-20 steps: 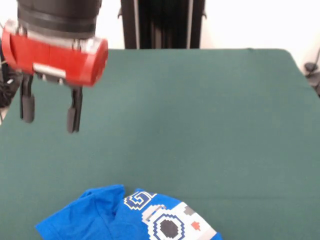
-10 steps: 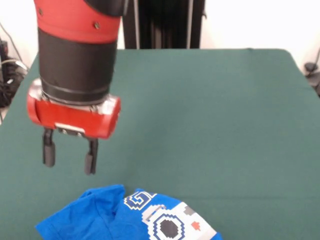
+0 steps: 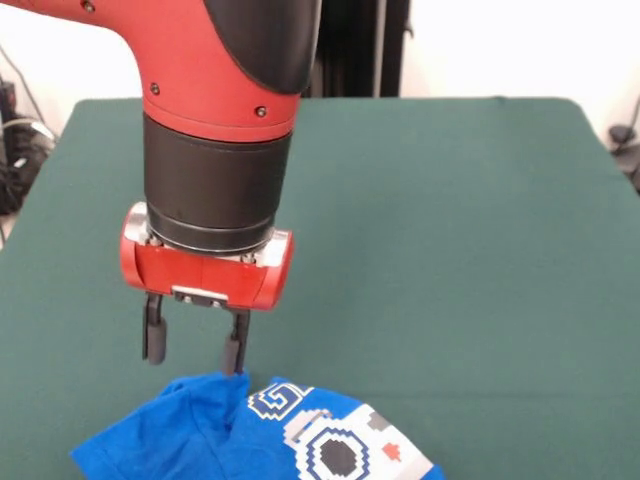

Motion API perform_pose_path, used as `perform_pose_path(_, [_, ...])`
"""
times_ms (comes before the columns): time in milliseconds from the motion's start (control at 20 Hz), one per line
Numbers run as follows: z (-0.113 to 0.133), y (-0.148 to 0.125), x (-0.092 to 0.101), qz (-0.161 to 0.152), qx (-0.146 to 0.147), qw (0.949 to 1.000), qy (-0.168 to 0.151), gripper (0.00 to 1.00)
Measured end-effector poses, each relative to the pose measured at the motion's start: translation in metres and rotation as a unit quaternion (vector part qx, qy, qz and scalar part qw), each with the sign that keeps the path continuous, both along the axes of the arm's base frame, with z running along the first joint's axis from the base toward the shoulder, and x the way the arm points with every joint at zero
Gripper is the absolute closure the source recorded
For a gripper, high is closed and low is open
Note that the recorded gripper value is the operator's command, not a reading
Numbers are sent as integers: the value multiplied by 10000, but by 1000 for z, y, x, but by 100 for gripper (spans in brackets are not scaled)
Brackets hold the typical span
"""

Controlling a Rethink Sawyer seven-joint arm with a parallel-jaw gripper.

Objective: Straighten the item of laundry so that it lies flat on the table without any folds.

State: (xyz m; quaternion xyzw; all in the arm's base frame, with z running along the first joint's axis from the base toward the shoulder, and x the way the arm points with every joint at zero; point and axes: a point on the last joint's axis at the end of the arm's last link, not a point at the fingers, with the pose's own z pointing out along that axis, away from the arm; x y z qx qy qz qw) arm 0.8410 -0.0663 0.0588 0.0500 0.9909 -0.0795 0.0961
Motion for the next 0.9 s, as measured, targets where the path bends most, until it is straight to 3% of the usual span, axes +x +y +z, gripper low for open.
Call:
perform_pose_path(350, [0, 6, 13, -20, 127, 9998, -152, 0])
perform_pose_path(900, [-28, -2, 24, -77, 110, 9996, -230, 0])
